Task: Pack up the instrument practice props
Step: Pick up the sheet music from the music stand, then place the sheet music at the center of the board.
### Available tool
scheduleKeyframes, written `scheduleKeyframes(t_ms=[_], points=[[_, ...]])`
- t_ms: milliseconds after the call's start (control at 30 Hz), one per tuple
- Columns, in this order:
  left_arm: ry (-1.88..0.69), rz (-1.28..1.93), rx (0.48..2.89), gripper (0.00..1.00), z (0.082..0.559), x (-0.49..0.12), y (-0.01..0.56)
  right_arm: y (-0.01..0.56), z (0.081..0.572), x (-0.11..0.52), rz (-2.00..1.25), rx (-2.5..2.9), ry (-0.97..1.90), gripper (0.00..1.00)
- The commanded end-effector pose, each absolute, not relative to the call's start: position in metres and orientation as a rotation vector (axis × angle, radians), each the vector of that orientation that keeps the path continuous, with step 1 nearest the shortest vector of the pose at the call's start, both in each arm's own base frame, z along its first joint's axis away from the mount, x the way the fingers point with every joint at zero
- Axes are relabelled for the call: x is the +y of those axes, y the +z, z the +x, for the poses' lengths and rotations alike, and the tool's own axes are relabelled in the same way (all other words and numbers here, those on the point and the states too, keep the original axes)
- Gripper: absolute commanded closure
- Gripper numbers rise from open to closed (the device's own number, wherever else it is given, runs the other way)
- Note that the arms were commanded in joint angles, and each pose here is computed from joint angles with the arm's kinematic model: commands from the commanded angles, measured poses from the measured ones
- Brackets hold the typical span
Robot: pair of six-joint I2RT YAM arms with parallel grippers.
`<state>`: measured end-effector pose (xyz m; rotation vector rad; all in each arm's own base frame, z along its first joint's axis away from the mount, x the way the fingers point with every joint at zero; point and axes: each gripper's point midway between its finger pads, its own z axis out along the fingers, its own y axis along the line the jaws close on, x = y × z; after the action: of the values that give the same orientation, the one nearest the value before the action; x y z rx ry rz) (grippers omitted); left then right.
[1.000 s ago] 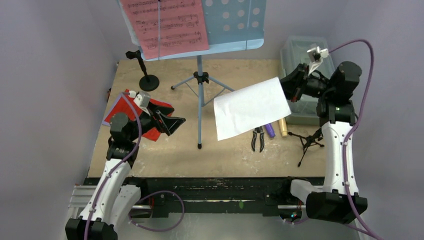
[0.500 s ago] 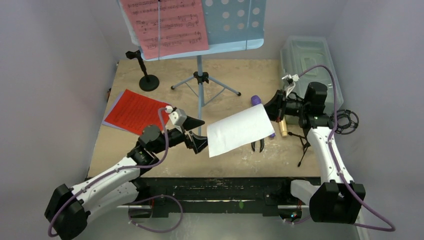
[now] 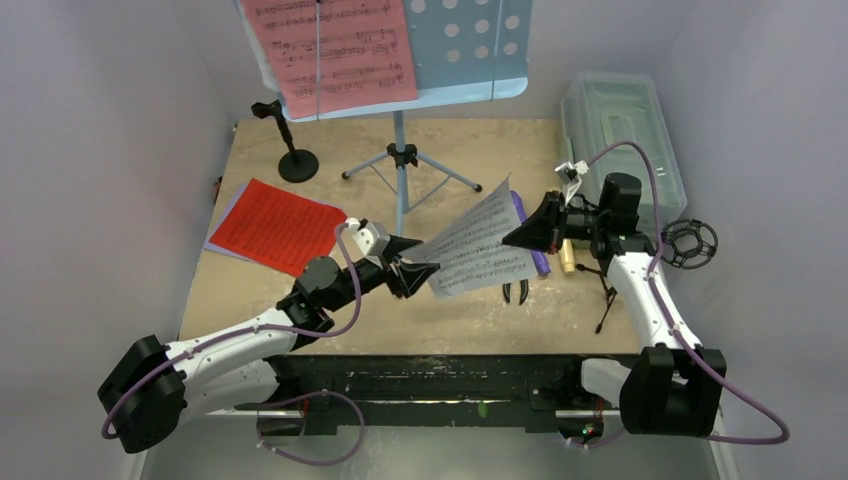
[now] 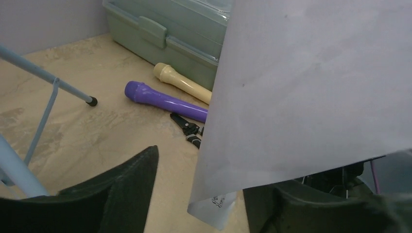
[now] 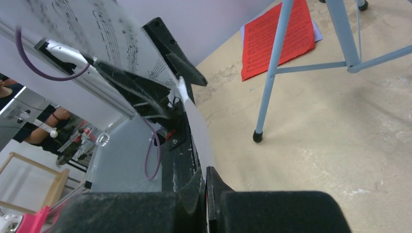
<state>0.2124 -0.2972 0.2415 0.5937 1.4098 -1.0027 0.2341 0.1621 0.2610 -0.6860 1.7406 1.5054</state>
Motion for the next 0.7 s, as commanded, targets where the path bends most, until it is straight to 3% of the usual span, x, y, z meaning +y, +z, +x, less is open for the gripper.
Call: scheduleKeyframes(t_ms=[0,100,200,400,533,667], points=[[-0.998,0.537,1.366,0.49,0.219,-0.296,0.261,0.251,0.230,0.164,-0.754,1.708,1.527,1.00],[-1.007,0.533,1.402,0.78,0.219,-0.298,0.256,0.245,0.233,0.163,-0.792,1.690,1.494,1.00],[-1.017,0.528,1.431,0.99,0.219,-0.299,0.251,0.241,0.232,0.163,-0.803,1.688,1.490,1.00],[-0.997,0.481,1.485,1.00,0.223,-0.293,0.247,0.236,0.229,0.163,-0.832,1.663,1.470,1.00],[-0.978,0.455,1.534,1.00,0.226,-0.290,0.243,0.233,0.227,0.162,-0.858,1.645,1.428,0.80],[-0.954,0.446,1.583,1.00,0.229,-0.289,0.242,0.230,0.224,0.161,-0.882,1.635,1.368,0.46]])
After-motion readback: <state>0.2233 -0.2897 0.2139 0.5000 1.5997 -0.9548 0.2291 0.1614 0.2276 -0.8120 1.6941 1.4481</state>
